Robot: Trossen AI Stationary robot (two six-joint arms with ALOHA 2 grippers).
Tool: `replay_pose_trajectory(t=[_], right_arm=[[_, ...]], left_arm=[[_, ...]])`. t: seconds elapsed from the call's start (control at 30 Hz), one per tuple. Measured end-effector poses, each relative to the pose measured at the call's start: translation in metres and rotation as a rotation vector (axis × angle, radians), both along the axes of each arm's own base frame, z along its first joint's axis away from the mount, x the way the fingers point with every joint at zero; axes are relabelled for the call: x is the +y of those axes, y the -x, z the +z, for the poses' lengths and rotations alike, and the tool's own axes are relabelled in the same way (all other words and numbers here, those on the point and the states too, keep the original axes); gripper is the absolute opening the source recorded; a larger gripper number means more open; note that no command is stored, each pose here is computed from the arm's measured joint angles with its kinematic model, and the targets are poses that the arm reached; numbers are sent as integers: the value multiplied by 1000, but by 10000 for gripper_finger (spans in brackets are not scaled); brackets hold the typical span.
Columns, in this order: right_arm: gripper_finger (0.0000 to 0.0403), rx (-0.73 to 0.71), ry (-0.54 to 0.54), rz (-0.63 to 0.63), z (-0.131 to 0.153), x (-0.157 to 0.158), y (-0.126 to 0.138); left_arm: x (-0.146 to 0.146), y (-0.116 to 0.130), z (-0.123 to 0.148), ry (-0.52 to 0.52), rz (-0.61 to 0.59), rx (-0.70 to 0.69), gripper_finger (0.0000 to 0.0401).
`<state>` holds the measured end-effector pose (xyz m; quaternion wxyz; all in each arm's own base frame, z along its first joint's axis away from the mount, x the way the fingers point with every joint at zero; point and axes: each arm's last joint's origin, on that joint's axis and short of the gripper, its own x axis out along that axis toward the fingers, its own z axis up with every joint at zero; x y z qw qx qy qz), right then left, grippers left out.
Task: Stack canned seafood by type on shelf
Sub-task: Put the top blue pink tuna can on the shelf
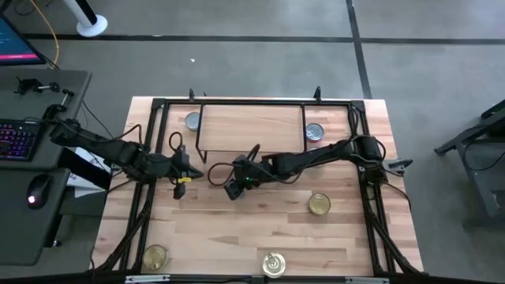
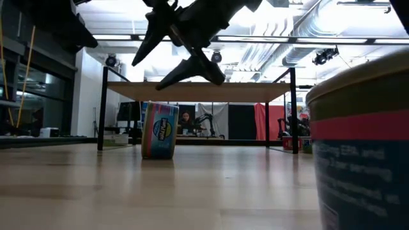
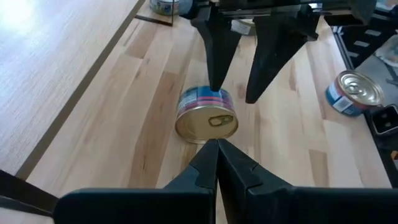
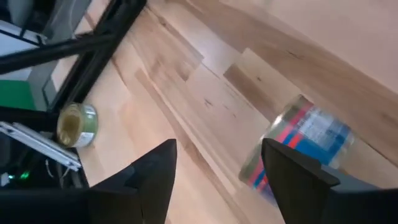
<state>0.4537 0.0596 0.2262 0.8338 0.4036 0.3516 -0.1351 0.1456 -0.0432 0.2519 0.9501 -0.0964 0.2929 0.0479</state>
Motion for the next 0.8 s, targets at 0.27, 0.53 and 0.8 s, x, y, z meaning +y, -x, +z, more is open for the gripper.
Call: replay_pose_trajectory(t=[0.27,0.53,0.8], right_arm=[[229,-396,-123,93,42,5,-16],[229,-276,-101,138,57,-1,-15],[229,215,104,-87,62,6,-10]], left_arm=[[0,0,0,28,6,3,0],[-1,0,0,68,-5,9,0],[0,0,0,55,15,3,0]])
